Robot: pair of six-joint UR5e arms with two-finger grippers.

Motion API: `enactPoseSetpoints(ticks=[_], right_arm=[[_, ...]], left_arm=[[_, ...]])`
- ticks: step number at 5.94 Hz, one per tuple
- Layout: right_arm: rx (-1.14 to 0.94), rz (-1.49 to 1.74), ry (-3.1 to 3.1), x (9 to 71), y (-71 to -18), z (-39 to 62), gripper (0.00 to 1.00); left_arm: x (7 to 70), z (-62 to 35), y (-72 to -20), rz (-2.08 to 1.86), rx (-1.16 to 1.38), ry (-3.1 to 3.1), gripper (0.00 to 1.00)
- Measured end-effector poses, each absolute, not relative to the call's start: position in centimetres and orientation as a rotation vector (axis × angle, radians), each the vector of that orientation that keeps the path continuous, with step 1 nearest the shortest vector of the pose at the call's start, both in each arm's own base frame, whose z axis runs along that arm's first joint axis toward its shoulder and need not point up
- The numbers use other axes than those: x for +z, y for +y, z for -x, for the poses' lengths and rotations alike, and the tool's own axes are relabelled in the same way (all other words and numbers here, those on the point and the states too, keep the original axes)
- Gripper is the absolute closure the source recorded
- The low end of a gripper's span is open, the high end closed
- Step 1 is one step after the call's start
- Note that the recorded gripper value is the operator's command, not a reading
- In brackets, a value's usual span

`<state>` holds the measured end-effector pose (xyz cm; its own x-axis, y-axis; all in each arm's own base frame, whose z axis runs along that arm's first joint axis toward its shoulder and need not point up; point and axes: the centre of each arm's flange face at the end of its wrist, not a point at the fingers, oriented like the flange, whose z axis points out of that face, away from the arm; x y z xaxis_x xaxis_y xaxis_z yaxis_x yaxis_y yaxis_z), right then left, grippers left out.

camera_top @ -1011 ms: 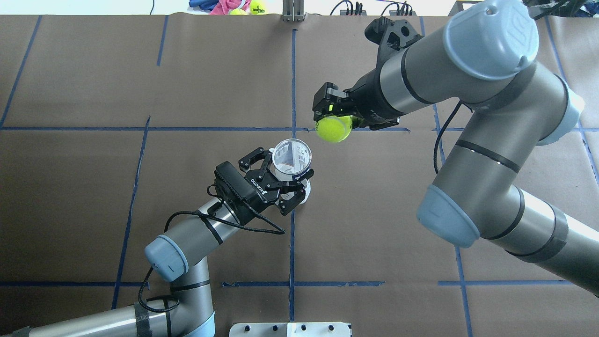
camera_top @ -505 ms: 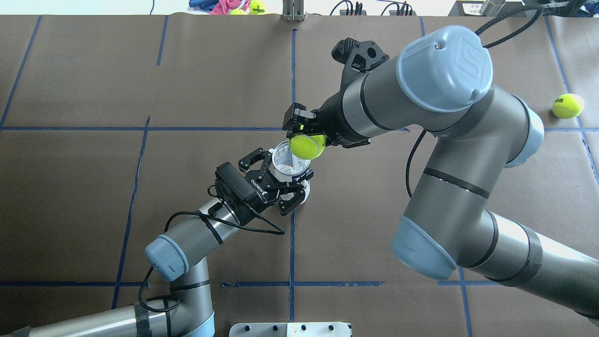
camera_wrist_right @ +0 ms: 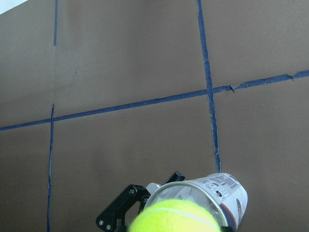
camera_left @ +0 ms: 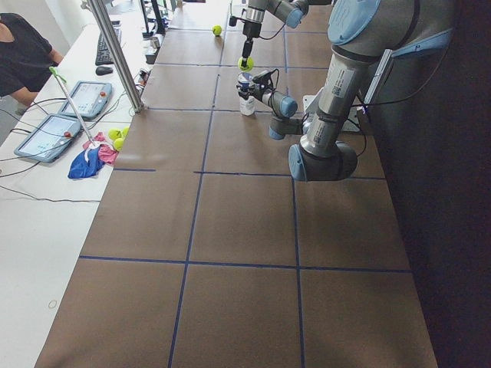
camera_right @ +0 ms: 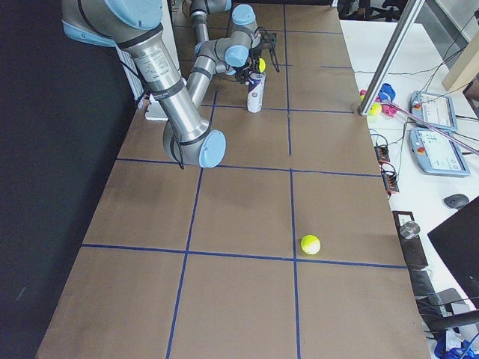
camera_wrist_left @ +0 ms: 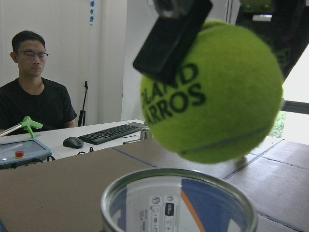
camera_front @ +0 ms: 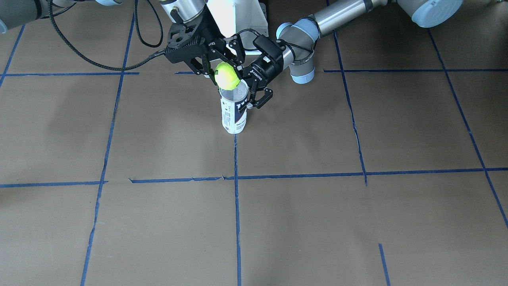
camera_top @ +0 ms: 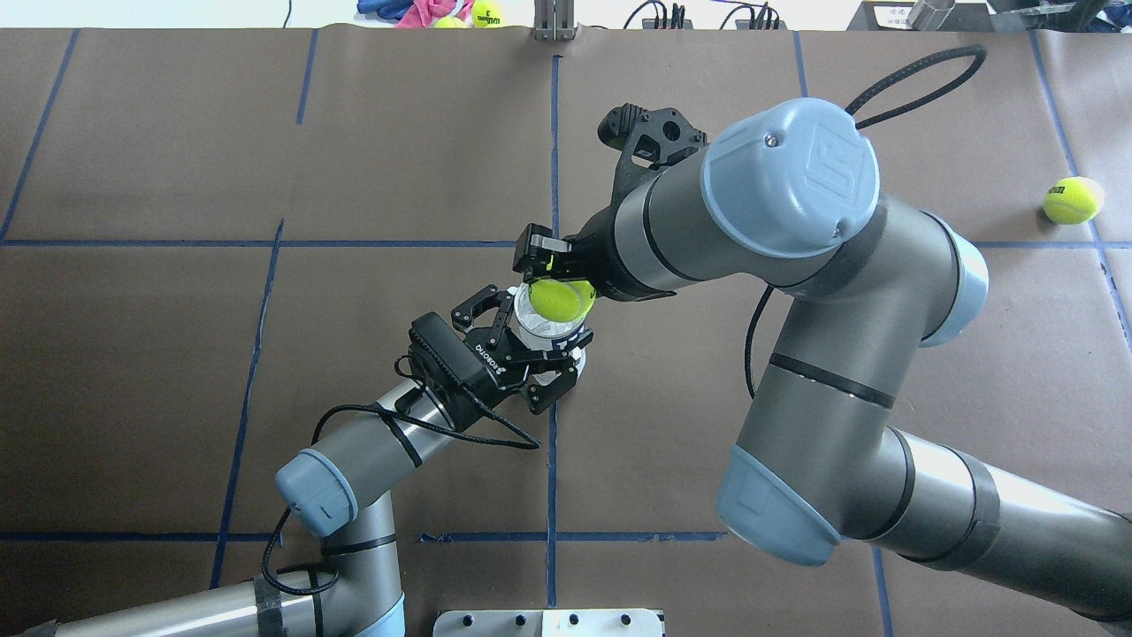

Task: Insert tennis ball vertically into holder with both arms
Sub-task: 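Open the right gripper to drop the ball into the can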

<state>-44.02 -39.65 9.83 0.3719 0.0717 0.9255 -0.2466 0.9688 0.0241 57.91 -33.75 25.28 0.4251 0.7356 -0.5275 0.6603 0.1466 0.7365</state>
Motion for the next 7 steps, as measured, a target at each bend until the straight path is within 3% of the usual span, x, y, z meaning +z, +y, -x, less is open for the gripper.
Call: enactPoseSetpoints(ticks=[1, 2, 7], right_arm=[[0.208, -0.17, -1.162, 9.9, -39.5, 44.3, 0.22], [0.21, -0.171, -1.158, 9.9, -39.5, 44.3, 0.01], [0.234, -0.183, -1.144, 10.9, -40.7, 42.2, 0.01]], left_arm=[[25.3, -57.9, -33.7, -1.553, 0.084, 1.274, 0.13], [25.2, -58.0, -33.7, -1.553, 0.083, 1.276, 0.13], [25.0, -58.0, -33.7, -1.554, 0.083, 1.277, 0.13]])
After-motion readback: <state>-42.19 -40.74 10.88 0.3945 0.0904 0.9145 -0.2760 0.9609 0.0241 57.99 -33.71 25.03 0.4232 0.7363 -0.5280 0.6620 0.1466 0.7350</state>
